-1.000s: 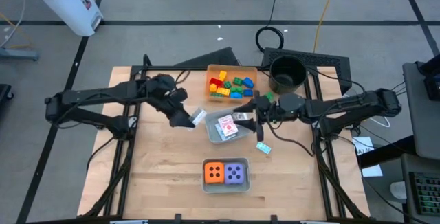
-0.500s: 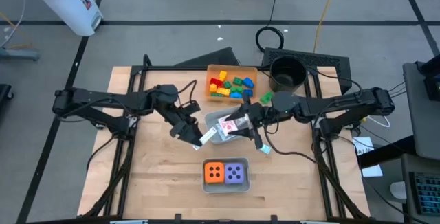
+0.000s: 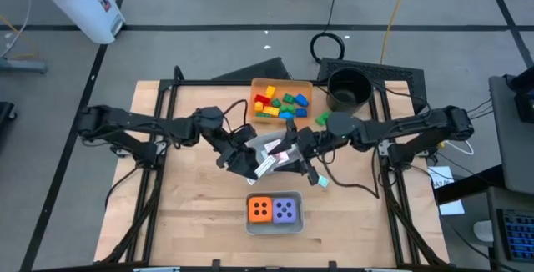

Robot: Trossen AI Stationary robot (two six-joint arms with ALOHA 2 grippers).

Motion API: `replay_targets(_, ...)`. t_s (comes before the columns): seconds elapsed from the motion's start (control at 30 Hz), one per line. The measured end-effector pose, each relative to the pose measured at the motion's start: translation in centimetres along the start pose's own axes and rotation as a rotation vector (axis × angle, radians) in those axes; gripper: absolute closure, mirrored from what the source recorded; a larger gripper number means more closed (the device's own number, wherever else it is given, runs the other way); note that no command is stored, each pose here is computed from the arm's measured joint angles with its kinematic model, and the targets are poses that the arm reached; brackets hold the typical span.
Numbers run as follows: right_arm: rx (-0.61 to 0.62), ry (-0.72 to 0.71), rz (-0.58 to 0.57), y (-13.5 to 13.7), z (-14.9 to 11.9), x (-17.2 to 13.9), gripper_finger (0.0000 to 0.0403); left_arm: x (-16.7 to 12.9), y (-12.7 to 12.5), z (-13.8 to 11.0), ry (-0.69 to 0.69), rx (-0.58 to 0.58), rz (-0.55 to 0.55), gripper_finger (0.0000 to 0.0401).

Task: Pick & Place Toys
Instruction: Put the black deck of cards into the top gray bin

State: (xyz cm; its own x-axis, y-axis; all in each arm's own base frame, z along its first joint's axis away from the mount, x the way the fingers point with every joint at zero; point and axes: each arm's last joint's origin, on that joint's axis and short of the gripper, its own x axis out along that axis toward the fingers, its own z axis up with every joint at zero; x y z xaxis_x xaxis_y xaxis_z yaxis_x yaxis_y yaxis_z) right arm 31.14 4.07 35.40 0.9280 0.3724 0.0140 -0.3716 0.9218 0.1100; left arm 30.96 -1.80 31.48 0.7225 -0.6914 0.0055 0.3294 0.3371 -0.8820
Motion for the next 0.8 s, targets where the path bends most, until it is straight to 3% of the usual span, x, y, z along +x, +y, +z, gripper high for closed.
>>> replay_targets(0.27,0.004,0.0,0.025,-0.1,-0.3,0.4,0.0202,0.4,0.2,0.6,0.002,-0.005,-0.023,0.0102)
replay_targets(0.47,-0.012,-0.007,0.04,-0.7,-0.1,0.2,0.028,0.3,-0.2,0.8,-0.021,-0.016,-0.052,0.0101)
replay_targets(0.6,-0.008,0.0,0.082,-1.1,0.0,0.0,0.0341,0.3,-0.4,1.0,-0.067,-0.036,-0.047,0.0046)
replay_targets(0.67,0.01,0.003,0.084,-1.3,-0.1,0.0,0.0343,0.2,-0.4,1.1,-0.091,-0.036,-0.039,0.0019)
replay_targets(0.8,0.039,-0.042,0.093,-1.3,0.4,-0.1,0.0343,-0.1,-0.3,1.6,-0.116,-0.024,-0.038,0.0031)
